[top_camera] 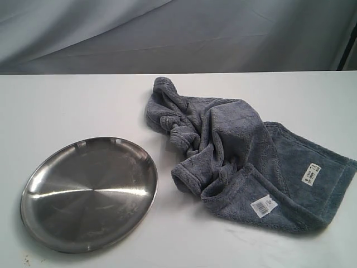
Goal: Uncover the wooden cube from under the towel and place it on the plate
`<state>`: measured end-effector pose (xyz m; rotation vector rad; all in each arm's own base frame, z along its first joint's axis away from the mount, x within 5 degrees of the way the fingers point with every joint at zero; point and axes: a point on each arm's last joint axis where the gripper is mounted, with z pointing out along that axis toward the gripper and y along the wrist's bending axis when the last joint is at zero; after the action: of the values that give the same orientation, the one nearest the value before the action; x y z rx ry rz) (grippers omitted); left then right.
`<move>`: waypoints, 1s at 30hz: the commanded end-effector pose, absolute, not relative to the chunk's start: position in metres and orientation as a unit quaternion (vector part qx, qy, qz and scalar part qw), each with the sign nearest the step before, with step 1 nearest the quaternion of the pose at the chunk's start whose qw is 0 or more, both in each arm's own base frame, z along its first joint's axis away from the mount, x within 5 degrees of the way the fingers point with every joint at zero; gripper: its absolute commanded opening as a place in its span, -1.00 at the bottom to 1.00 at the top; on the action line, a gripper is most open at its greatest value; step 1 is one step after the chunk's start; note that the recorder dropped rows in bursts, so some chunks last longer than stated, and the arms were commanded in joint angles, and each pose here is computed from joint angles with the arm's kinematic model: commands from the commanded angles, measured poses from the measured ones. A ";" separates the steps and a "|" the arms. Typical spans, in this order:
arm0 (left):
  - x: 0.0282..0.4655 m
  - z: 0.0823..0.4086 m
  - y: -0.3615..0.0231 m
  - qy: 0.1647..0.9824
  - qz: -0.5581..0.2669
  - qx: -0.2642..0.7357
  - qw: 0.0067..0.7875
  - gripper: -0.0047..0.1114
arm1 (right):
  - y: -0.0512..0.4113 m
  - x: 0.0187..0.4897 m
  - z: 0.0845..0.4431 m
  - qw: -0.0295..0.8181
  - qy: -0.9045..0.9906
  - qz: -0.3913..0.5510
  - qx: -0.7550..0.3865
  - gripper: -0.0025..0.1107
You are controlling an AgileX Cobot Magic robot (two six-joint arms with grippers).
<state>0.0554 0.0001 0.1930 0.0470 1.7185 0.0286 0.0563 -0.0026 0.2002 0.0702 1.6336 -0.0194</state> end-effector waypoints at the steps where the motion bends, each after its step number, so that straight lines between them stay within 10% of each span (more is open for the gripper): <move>1: 0.056 0.193 0.000 0.755 0.010 0.021 0.656 -0.92 | -0.010 0.050 0.236 0.817 0.566 0.026 0.107 -0.85; 11: 0.056 0.193 0.000 0.755 0.010 0.021 0.656 -0.92 | -0.039 0.008 0.274 0.925 0.205 0.153 0.281 -0.85; 30: 0.056 0.193 0.000 0.755 0.010 0.021 0.656 -0.92 | -0.018 0.092 0.380 0.838 0.480 0.160 0.204 -0.93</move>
<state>0.0554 0.0001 0.1930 0.0470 1.7185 0.0286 0.0658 -0.0225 0.3647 0.5077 0.8682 0.4092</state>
